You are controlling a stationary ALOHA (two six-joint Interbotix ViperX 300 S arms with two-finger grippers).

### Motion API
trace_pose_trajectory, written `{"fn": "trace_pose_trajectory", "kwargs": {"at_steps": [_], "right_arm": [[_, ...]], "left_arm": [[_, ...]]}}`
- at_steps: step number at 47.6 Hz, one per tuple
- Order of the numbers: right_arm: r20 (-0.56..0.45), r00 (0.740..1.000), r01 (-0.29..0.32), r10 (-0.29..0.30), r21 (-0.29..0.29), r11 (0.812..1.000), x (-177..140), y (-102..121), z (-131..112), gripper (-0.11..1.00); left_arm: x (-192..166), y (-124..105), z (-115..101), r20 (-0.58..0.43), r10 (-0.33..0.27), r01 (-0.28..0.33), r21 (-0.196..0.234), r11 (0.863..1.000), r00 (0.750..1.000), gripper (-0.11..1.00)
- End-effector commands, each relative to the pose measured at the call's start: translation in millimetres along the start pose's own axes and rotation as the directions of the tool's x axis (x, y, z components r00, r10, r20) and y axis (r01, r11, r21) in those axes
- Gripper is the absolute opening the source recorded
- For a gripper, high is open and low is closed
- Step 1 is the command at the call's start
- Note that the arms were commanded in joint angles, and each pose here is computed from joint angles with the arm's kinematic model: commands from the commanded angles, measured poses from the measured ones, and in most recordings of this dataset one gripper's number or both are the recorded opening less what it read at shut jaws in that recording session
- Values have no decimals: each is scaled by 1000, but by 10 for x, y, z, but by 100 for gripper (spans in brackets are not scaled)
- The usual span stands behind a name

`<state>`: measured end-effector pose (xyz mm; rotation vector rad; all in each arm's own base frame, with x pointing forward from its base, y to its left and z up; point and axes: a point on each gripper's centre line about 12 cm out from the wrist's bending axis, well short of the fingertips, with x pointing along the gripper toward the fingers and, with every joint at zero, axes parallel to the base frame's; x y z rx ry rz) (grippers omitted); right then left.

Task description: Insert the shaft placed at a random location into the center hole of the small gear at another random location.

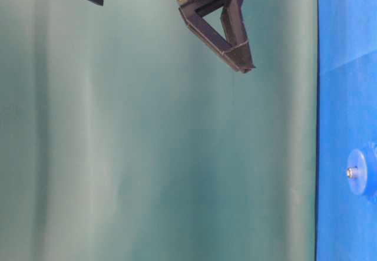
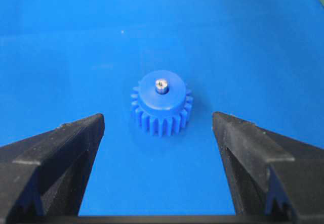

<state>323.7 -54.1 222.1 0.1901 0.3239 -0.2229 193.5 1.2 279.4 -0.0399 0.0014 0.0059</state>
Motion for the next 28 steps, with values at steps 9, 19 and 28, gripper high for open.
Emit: {"fn": "trace_pose_trajectory", "kwargs": {"at_steps": [9,19,28], "right_arm": [[37,999,-8,8,2,1000,-26,26,105,73],[38,999,-7,6,1,1000,-26,21,106,73],[36,999,-6,6,1,1000,-23,20,101,73]], "left_arm": [[13,2,31,6,1,-1,0,1000,1000,0],[10,1,34,8,1,-1,0,1000,1000,0],[10,1,36,9,1,-1,0,1000,1000,0]]}}
